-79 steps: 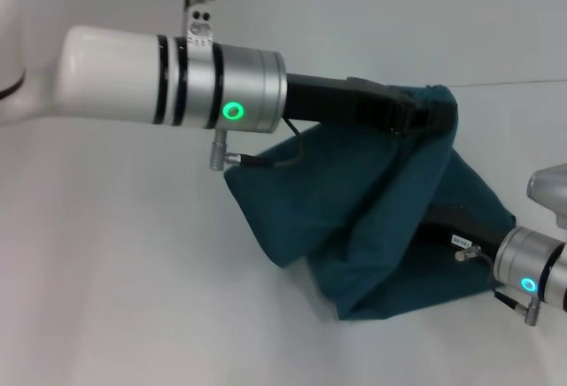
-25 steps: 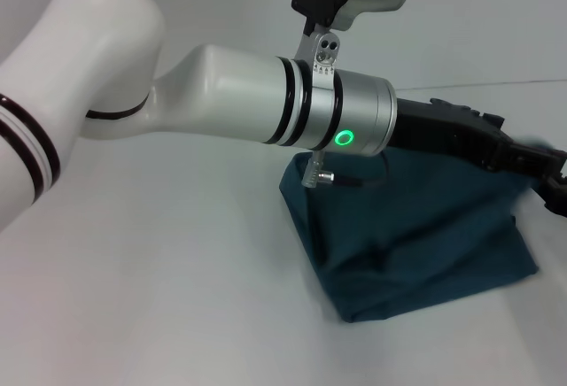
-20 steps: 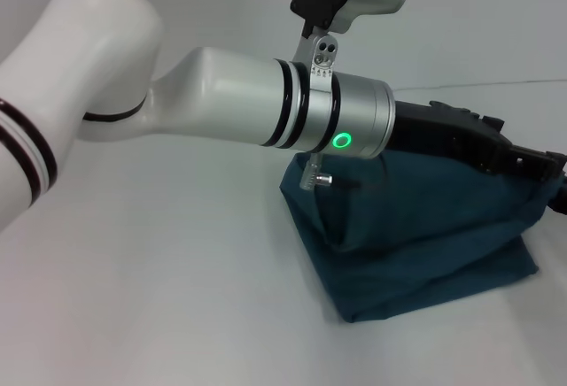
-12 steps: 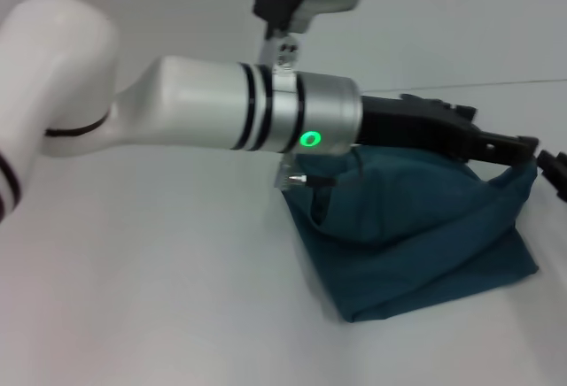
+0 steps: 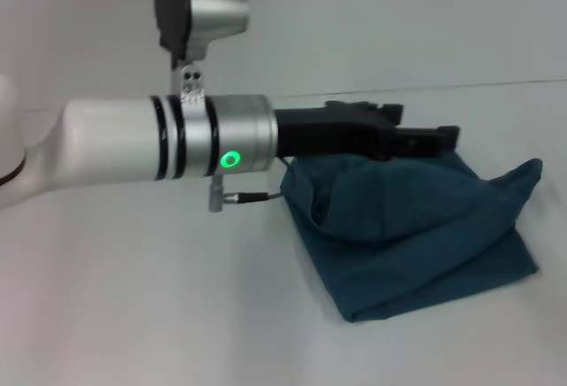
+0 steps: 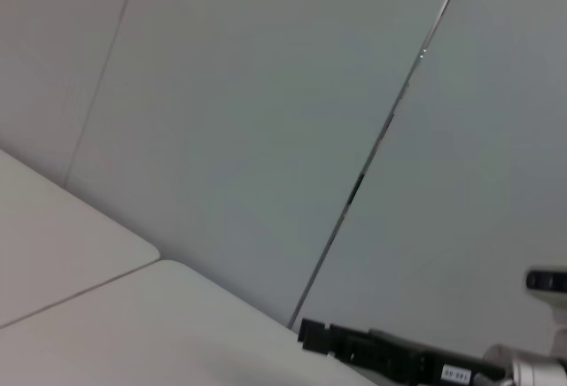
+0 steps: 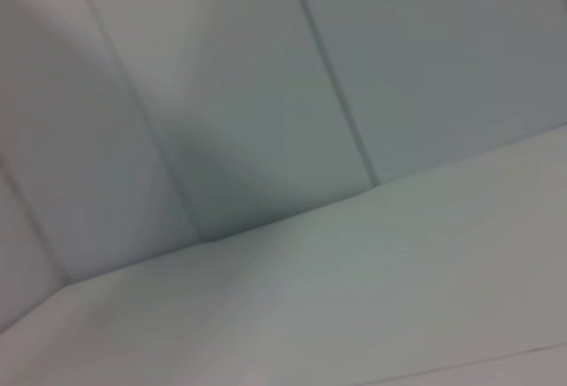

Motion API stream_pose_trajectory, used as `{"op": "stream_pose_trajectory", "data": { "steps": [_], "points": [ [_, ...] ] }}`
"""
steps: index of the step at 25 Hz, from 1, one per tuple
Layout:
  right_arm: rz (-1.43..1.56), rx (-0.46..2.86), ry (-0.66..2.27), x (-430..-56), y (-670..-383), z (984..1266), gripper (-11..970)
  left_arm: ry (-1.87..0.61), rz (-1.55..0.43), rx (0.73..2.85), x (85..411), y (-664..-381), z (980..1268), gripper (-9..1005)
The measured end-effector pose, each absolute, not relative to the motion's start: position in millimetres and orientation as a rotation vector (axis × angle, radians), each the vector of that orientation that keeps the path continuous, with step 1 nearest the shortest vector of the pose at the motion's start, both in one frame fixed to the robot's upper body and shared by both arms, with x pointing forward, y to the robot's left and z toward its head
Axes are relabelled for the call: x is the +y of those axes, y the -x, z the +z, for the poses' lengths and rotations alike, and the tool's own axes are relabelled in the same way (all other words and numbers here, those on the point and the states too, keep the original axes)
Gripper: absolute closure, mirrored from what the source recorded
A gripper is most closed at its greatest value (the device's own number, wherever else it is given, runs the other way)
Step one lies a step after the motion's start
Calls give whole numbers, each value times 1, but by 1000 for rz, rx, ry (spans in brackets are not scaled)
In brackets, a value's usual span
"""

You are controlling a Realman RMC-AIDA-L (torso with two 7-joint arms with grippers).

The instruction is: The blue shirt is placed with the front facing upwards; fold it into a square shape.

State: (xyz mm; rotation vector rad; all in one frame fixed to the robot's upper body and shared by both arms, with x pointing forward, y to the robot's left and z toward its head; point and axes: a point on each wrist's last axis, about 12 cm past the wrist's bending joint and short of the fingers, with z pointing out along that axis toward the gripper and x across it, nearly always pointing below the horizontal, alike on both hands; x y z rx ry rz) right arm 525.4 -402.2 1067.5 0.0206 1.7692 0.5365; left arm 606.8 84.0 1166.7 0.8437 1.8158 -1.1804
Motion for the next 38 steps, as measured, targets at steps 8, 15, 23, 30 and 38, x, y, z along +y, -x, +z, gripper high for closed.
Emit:
{"op": "stream_pose_trajectory", "data": {
  "steps": [8,15,23,30,38],
  "points": [
    [644,1923,147,-405,-550,1098,615,-732,-1128,1862,120,-605,1143,46],
    [712,2080,261,-391,-574,1125,614,-638,-1094,1933,163,-593,1116,46],
    [721,2212,364,-354,-606,1136,612,-574,-1081,1978,192,-577,1091,46],
    [646,2256,440,-315,-627,1130,611,-555,-1055,1994,204,-576,1085,46],
    [535,2278,474,-288,-640,1117,609,-563,-1039,2002,204,-578,1086,46]
  ]
}}
